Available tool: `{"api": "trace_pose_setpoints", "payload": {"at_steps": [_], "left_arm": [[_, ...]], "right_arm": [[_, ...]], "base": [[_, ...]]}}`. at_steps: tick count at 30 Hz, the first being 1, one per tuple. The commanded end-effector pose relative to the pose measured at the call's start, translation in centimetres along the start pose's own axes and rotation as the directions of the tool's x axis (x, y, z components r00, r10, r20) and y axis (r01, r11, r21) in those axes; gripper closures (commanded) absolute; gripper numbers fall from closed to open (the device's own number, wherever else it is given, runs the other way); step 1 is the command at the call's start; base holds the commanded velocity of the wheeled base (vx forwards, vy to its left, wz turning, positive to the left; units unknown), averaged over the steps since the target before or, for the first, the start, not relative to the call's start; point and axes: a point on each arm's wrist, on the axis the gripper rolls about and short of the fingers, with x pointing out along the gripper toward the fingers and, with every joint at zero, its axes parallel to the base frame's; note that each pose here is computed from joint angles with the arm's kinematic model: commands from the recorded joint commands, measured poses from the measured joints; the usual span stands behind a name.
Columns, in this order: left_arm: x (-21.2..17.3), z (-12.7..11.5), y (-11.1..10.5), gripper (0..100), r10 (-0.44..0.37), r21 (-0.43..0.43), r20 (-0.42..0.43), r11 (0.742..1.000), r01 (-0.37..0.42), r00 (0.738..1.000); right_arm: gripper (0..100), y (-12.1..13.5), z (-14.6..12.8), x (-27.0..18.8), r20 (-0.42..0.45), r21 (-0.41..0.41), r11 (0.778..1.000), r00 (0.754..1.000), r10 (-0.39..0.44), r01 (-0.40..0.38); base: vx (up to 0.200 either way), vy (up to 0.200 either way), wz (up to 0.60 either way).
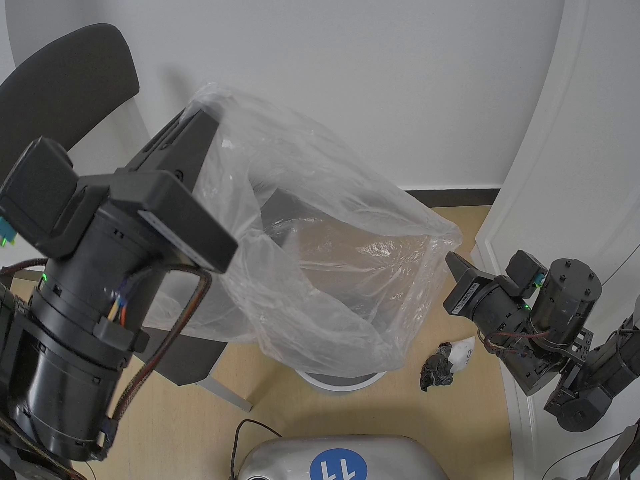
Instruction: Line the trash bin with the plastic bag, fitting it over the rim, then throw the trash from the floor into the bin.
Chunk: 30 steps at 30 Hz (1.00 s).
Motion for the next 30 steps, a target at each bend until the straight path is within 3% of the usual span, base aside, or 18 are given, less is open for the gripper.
{"api": "trace_pose_setpoints", "payload": {"at_steps": [1,4,5,14,30], "left_arm": [[0.0,-0.1,0.0,100,0.001,0.002,-0.001,1.000,-0.001,1.000],[0.0,0.0,-0.1,100,-0.002,0.001,0.001,1.000,0.002,1.000],[-0.1,0.1,-0.1,100,-0.005,-0.003,0.003,1.000,0.005,1.000],[-0.6,0.7,-0.9,100,-0.040,-0.029,0.012,0.999,0.041,0.999],[-0.9,1.1,-1.2,100,-0.057,-0.050,0.023,0.997,0.058,0.998]], "right_arm": [[100,0.1,0.5,-0.2,0.015,0.007,1.000,1.000,0.006,-0.006],[100,-0.1,-0.3,-0.6,-0.018,-0.023,1.000,1.000,0.004,-0.004],[0,-0.1,-0.4,-0.7,-0.023,-0.025,1.000,1.000,0.005,-0.005],[0,-0.4,-1.8,-0.2,-0.065,-0.045,0.999,0.998,-0.003,0.000],[0,0.3,-4.2,0.4,-0.065,-0.027,0.999,0.997,0.044,-0.045]], "base": [[0.000,0.000,0.00],[0.000,0.000,0.00],[0.000,0.000,0.00],[0.000,0.000,0.00],[0.000,0.000,0.00]]}}
